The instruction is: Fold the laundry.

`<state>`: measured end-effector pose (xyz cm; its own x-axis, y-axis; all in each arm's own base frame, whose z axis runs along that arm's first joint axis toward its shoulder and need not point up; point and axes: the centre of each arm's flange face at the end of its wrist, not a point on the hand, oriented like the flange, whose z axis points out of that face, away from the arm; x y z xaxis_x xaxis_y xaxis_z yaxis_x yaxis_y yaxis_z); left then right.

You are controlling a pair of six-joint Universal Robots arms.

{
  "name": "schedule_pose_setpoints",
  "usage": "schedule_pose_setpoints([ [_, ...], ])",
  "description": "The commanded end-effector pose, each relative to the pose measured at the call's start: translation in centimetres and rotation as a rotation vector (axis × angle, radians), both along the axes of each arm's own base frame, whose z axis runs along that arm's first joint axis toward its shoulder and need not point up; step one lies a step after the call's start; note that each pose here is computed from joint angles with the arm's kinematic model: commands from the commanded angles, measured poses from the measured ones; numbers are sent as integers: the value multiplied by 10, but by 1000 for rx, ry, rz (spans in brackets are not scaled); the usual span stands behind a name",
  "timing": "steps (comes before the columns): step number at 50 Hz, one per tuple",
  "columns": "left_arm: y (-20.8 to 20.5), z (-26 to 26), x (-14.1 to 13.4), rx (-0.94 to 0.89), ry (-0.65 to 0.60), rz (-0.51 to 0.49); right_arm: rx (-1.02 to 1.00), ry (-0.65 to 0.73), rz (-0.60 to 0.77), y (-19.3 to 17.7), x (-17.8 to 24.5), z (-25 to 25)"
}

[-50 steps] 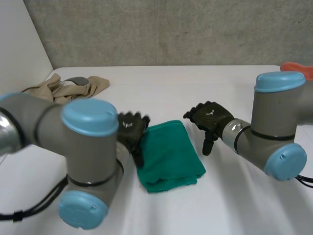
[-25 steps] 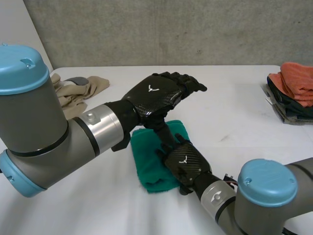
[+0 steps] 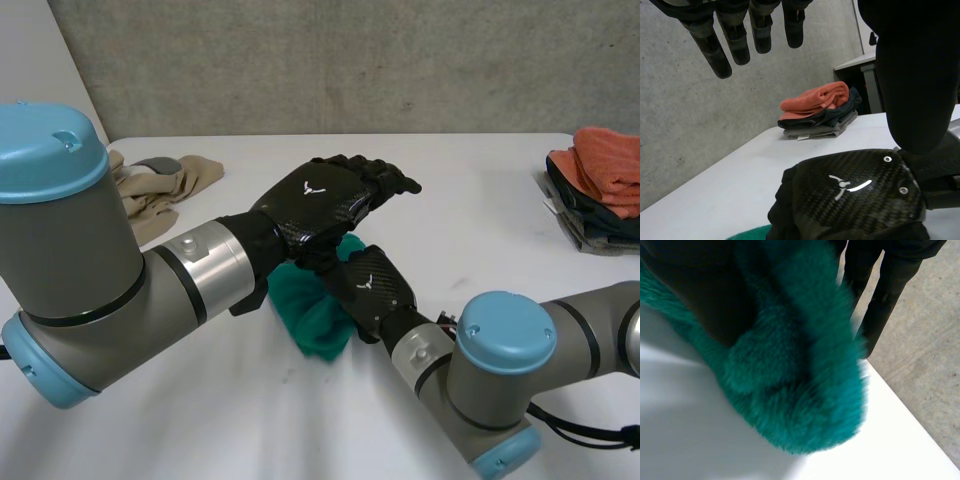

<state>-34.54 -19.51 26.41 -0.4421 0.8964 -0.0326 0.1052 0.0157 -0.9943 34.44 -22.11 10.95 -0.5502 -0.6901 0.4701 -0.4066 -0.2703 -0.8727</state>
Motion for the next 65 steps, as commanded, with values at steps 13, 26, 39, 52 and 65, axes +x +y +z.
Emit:
schedule_pose_setpoints([
  [13, -6, 65, -1, -138, 157, 8, -291, -328, -201, -121, -27, 150],
  [26, -12, 76, -2, -144, 239, 46, -543, -401, -502, -249, -200, 222],
  [39, -20, 34, -12, -50, 172, 44, -270, -264, -529, -322, -353, 48],
  [52, -16, 23, -20, -30, 154, 22, -148, -260, -543, -311, -389, 4],
  [65, 3, 33, -25, -43, 170, -17, 55, -366, -646, -266, -376, 104],
])
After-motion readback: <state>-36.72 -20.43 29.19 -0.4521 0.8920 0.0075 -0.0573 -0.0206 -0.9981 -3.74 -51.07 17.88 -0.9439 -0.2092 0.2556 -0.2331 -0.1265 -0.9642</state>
